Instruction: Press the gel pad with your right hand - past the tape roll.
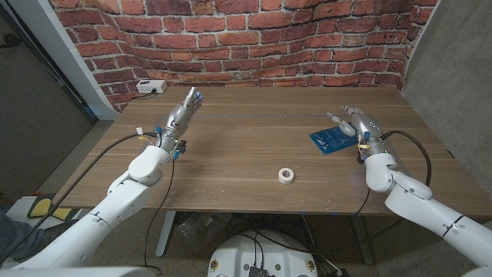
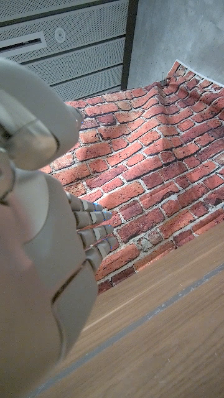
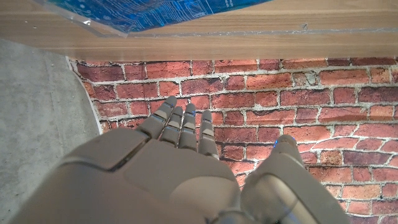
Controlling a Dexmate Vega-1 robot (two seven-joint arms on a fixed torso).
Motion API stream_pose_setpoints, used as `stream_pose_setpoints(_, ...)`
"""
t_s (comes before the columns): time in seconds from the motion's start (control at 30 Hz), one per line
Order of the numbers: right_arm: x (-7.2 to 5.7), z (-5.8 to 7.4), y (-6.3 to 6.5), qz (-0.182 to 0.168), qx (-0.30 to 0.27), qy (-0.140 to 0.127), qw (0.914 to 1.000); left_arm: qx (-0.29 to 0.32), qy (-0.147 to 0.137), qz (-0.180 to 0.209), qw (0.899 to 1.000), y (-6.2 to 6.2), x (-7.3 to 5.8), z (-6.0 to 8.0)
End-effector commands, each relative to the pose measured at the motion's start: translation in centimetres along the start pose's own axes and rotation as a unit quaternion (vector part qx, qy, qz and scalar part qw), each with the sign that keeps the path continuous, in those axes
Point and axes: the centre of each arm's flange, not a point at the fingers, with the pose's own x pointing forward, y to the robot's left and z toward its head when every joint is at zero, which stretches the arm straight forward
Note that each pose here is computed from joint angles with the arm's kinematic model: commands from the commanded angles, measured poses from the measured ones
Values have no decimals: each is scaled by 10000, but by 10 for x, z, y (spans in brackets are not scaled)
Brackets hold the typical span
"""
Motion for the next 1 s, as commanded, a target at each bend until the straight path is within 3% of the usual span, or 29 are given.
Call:
stream_pose_setpoints(0.03,0,-1,0,5,-596,163,9981,23,-49,9,10000,2,-3,3)
stream_pose_setpoints(0.37,-2,-1,3,155,-755,276,9966,-15,-124,22,9999,3,-5,7)
stream_pose_setpoints(1.0,6,1,14,889,-916,442,9908,-13,-83,49,10000,3,-11,7)
